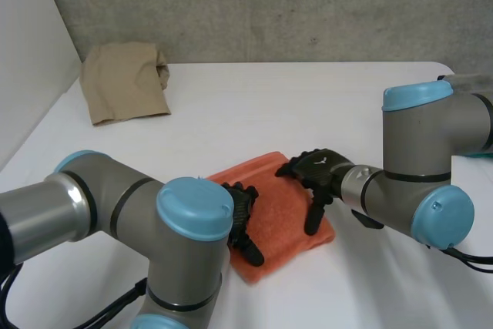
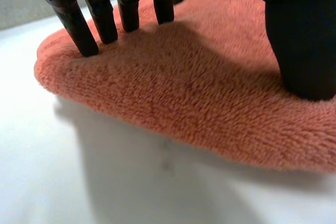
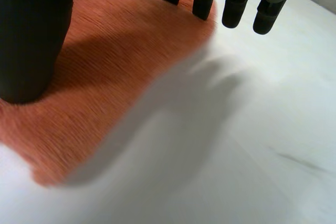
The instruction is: Fold the laundry.
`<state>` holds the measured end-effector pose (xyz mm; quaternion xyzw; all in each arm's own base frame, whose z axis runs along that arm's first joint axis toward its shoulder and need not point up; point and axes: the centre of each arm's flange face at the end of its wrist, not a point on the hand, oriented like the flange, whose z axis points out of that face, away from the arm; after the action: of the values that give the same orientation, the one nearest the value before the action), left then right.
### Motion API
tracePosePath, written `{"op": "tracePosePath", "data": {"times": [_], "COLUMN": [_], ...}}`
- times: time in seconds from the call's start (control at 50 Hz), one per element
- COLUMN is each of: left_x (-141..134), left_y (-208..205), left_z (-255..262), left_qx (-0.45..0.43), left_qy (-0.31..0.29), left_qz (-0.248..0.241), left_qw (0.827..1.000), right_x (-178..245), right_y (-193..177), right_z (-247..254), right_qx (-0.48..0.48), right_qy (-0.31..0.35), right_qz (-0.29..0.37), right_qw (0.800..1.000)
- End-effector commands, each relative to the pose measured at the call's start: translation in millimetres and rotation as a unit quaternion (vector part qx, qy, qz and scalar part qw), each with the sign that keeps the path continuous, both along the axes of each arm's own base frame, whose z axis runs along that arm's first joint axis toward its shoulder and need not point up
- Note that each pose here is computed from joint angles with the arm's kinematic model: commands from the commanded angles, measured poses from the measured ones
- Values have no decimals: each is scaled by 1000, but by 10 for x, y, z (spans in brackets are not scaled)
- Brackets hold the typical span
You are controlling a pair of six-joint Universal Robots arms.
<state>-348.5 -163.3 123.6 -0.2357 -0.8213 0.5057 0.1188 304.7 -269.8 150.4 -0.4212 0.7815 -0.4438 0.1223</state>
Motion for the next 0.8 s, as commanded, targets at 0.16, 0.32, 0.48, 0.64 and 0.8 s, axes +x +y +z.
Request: {"op": "tracePosePath", "data": {"times": [0.16, 0.32, 0.48, 0.64, 0.8], "left_x": [-61, -86, -79, -87, -99], "left_y": [-147, -171, -289, -202, -208], "left_z": [397, 1154, 1609, 1668, 1601], "left_qx": [-68, -147, -166, -136, -128], "left_qy": [-28, 47, 119, 146, 141], "left_qz": [-30, -61, -189, -300, -293], "left_qw": [997, 986, 961, 933, 937], "right_x": [-79, -132, -290, -287, -162], "right_y": [-41, 364, 840, 901, 786], "right_z": [112, 447, 130, -192, -410], "right_qx": [-112, -186, -167, -187, -199], "right_qy": [7, -37, -39, -51, -57], "right_qz": [0, 48, 85, 90, 100], "right_qw": [994, 981, 981, 977, 973]}}
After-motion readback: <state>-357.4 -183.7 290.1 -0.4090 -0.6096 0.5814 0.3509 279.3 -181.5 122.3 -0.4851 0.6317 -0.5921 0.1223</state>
